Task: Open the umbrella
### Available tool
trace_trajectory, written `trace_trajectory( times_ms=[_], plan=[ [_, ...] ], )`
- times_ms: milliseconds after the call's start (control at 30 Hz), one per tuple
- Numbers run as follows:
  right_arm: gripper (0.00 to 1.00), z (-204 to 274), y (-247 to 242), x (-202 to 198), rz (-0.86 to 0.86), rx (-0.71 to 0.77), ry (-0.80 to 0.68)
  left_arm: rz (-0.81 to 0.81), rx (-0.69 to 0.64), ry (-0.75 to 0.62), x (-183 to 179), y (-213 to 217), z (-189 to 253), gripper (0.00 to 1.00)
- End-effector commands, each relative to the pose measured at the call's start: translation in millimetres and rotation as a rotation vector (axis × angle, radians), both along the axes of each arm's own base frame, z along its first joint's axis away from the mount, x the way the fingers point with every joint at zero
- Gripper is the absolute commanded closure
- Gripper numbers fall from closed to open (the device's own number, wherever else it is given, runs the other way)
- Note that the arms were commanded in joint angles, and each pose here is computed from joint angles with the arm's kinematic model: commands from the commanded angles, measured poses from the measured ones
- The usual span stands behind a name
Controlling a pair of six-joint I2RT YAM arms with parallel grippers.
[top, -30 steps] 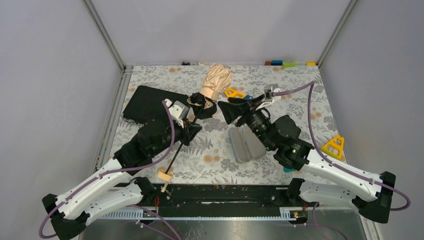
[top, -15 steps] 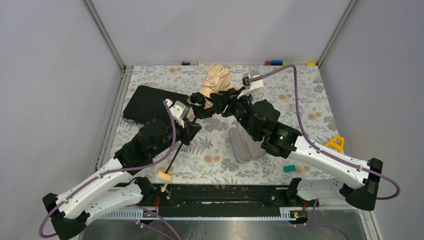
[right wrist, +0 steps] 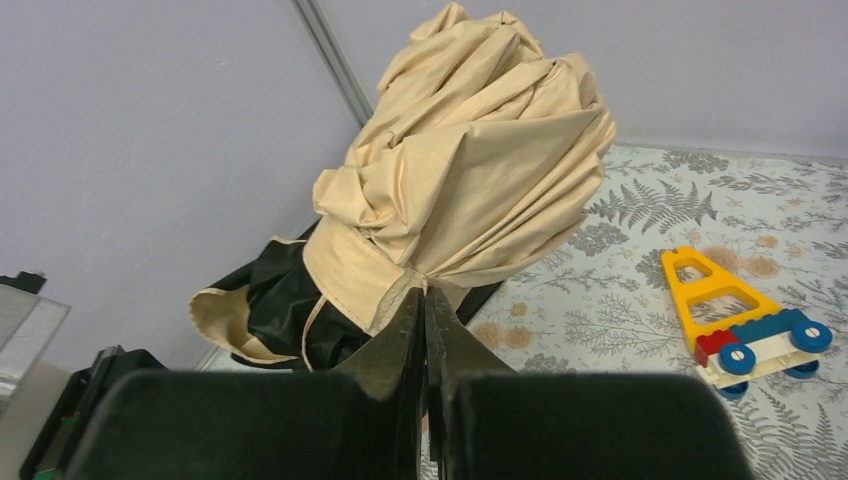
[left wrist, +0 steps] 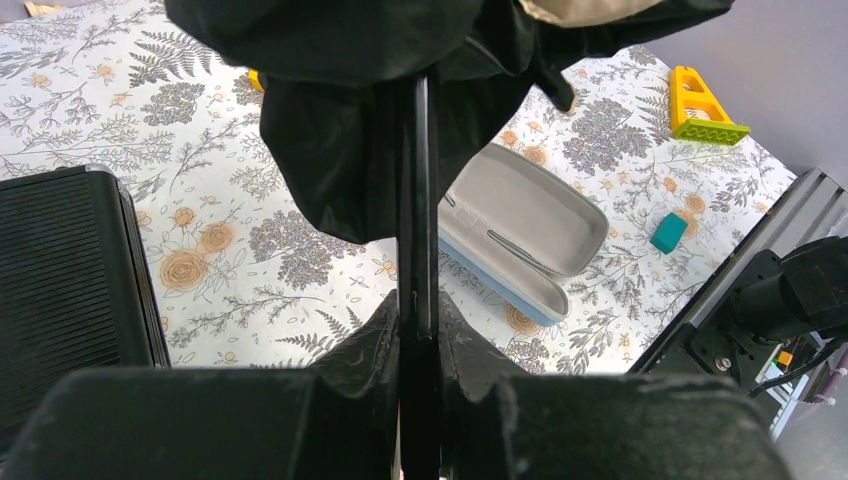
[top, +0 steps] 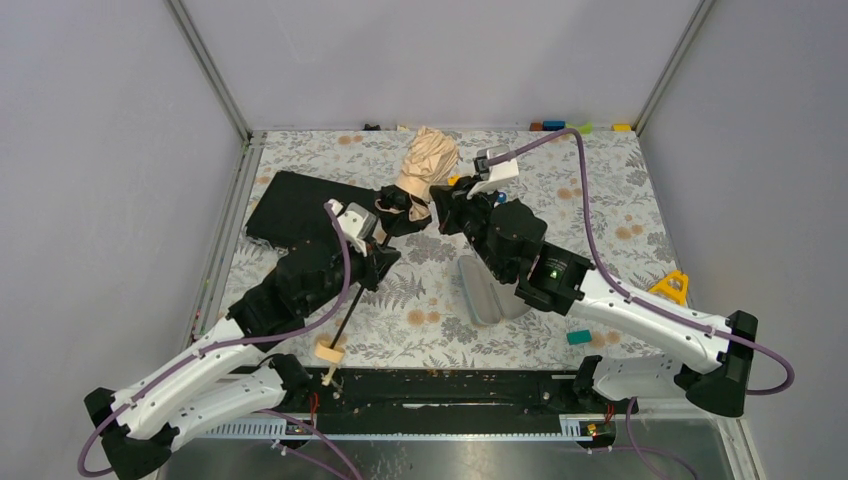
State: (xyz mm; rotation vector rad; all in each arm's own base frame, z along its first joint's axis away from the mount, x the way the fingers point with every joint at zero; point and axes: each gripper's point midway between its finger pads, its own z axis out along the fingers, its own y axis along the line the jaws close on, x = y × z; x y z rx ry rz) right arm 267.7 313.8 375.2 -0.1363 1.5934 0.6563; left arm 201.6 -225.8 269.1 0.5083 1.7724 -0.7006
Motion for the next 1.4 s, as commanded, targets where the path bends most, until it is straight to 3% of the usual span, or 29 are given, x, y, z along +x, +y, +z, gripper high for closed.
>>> trace_trajectory(
  times_ms=[0,333,633,667,767,833,967,1133,1367],
  plan=[
    [1.0,7.2,-23.2,6.0,-0.104,-0.003,-0.046,0.013,-0.17,-0.152,0.2,2.7,57.7,1.0],
    [1.0,-25.3,-35.7,12.8,-0.177,-0.062,-0.026,-0.16,-0.315,-0.231,-30.3,-9.0,85.5,1.0],
    [1.0,-26.0,-37.7,9.4,-0.163,-0.034,-0.034,-0.152,-0.32,-0.223,-28.9,-8.0,85.0,1.0],
    [0.88,-25.0,-38.3,8.0,-0.155,-0.024,-0.039,-0.14,-0.319,-0.221,-27.3,-6.6,85.0,1.0],
    [0.31,-28.4,-40.4,2.2,-0.129,-0.007,-0.049,-0.078,-0.306,-0.207,-18.7,0.6,82.5,1.0],
    [0.12,-36.6,-43.9,-1.0,-0.119,-0.018,-0.045,-0.016,-0.284,-0.196,-10.3,9.1,79.1,1.0],
    [0.01,-56.3,-56.5,-7.6,-0.118,-0.061,-0.043,0.045,-0.266,-0.189,-1.9,19.5,79.8,1.0],
    [0.0,-72.3,-75.8,-23.3,-0.085,-0.051,-0.061,0.121,-0.256,-0.187,6.6,33.3,80.9,1.0],
    [0.0,-36.0,-103.8,-56.4,-0.002,0.197,-0.142,0.171,-0.258,-0.199,9.8,44.7,83.6,1.0]
  ],
)
